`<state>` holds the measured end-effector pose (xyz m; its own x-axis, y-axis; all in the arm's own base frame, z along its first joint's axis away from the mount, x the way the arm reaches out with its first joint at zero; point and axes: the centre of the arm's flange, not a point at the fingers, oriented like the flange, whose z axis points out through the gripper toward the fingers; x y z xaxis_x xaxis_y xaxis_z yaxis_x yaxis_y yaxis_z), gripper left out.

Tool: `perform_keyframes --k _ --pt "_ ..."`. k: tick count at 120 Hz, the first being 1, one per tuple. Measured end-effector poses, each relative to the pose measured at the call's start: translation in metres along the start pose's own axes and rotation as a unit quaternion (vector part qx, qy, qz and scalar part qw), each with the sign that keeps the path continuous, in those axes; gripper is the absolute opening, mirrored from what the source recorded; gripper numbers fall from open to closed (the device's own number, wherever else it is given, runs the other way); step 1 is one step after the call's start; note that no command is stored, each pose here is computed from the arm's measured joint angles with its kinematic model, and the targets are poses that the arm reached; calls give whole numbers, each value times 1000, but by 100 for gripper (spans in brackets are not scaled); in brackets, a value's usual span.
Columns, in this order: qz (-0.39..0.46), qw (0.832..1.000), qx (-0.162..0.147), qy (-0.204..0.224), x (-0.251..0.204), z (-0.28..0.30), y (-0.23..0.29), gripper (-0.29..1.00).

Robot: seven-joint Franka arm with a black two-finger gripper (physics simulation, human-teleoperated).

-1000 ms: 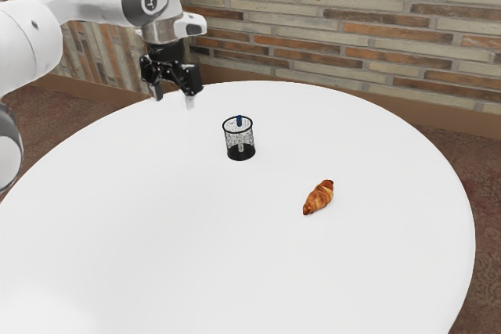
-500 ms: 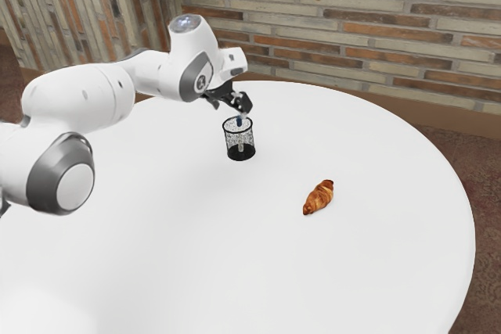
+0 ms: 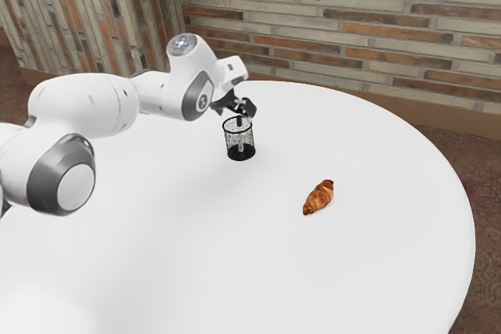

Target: Take the marker out of the pen holder and place it to the left of the pen holder.

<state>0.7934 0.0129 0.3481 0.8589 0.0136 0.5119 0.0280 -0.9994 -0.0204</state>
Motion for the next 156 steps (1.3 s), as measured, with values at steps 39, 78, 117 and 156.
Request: perform_keyframes --k 39,78,117,156 --pt "-17 1000 0 -2 -7 9 -3 70" --pt "-24 1000 0 0 -6 11 -5 54" --pt "-23 1000 -4 1 -6 9 -5 7" --pt "-19 1000 -7 10 0 -29 5 -3"
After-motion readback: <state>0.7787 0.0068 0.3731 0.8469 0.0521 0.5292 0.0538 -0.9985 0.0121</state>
